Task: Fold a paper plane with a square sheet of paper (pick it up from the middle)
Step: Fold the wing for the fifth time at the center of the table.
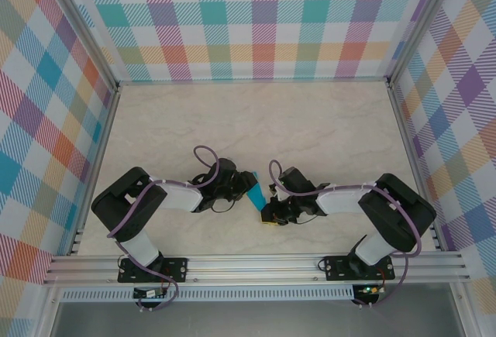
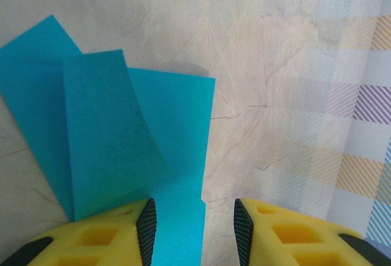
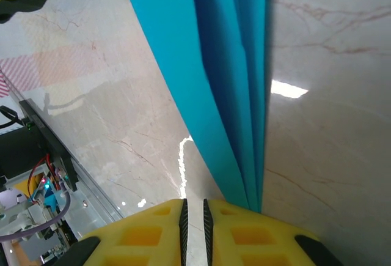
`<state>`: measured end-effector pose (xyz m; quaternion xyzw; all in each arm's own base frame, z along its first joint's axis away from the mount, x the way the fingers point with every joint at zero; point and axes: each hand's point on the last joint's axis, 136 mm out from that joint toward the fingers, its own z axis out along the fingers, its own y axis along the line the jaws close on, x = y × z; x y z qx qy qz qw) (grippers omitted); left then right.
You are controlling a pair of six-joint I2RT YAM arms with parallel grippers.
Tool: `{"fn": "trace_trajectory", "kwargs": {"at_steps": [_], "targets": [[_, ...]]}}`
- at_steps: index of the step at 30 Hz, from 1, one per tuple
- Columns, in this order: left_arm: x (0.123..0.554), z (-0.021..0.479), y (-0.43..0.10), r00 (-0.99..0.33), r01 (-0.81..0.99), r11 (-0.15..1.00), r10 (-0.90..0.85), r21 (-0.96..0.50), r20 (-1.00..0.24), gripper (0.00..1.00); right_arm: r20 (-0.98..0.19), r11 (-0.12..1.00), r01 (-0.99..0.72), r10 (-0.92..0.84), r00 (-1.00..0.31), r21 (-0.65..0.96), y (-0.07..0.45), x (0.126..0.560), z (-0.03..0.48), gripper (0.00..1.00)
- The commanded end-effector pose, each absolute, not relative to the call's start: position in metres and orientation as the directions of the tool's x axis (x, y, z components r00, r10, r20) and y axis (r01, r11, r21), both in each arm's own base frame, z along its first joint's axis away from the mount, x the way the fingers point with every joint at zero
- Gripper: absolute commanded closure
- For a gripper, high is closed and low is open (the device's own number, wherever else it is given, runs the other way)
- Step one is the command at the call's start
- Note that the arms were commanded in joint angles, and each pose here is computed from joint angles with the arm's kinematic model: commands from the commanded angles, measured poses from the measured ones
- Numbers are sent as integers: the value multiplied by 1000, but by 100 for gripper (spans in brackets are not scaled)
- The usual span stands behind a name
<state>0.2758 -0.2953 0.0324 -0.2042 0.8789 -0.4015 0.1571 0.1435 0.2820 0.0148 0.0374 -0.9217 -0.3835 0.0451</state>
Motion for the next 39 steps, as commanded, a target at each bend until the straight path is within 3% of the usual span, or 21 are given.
{"fn": "trace_trajectory", "kwargs": {"at_steps": [1,8,13,16,25,33,39], "targets": [[254,-17,-274,-877,-323,696,-476,-641,-74,59,172,820,73,-31,-985,567,246,124,-16,84],[254,-16,-274,-877,-322,696,-475,-642,-76,60,142,771,56,-44,-989,634,257,127,1,89],[255,-15,-274,-878,-317,696,-473,-644,-79,60,-64,701,-89,-61,-996,707,271,152,58,85],[254,-15,-275,-879,-317,697,-470,-643,-77,60,-117,674,-145,-87,-989,724,281,164,78,84],[256,-15,-277,-880,-316,695,-469,-646,-75,60,-22,702,-88,-103,-994,706,304,180,48,84],[255,-16,-276,-879,-320,698,-470,-641,-74,60,97,796,4,-69,-993,606,277,159,-2,84],[254,-20,-273,-876,-330,702,-477,-631,-72,60,101,790,6,-71,-992,613,271,151,1,82]]}}
